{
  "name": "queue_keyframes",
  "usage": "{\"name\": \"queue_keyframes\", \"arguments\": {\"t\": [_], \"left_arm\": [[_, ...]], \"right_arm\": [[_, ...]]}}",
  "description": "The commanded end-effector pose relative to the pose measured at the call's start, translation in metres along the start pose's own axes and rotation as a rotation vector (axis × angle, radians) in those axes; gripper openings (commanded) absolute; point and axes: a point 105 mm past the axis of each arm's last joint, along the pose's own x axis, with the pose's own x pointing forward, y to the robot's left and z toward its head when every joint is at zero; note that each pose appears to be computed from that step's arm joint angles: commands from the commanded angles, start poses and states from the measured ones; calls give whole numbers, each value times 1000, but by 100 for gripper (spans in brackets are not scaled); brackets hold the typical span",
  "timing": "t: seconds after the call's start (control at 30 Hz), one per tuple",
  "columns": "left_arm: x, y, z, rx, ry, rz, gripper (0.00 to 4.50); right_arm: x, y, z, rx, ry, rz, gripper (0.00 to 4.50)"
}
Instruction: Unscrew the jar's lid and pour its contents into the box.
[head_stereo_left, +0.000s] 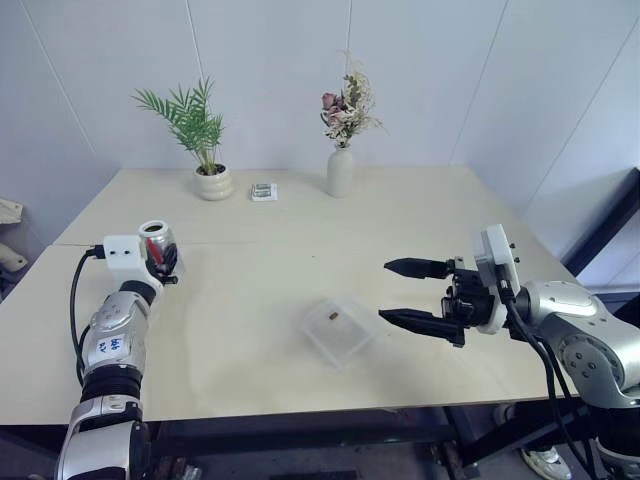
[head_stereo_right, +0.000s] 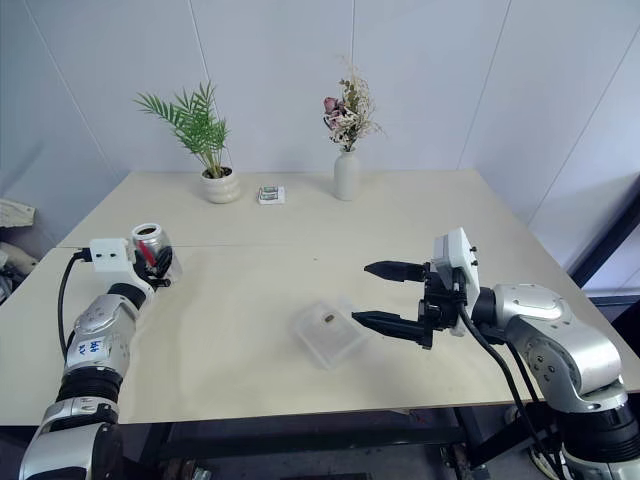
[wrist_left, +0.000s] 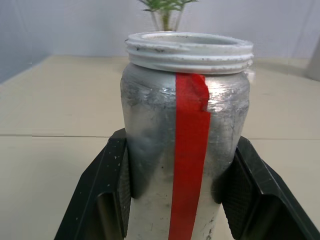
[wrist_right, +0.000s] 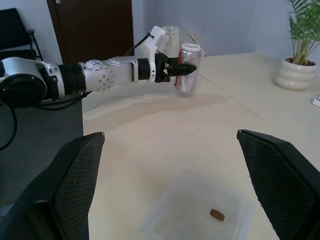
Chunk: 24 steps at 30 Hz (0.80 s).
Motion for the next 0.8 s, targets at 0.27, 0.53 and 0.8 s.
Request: {"name": "queue_keyframes", "arguments": {"t": [0.27,0.53,0.8], "left_arm": [[-6,19,0,51,-59,46,195],[-17,16,-17,34,-42,-8,230],[-23,13,-17,44,-60,-29,448]], "right_arm": [[-3,1,6,-48,1,7,448],[-9,3,5,-29,11,-26,449],[-11,4,5,-20,13,-24,450]]}}
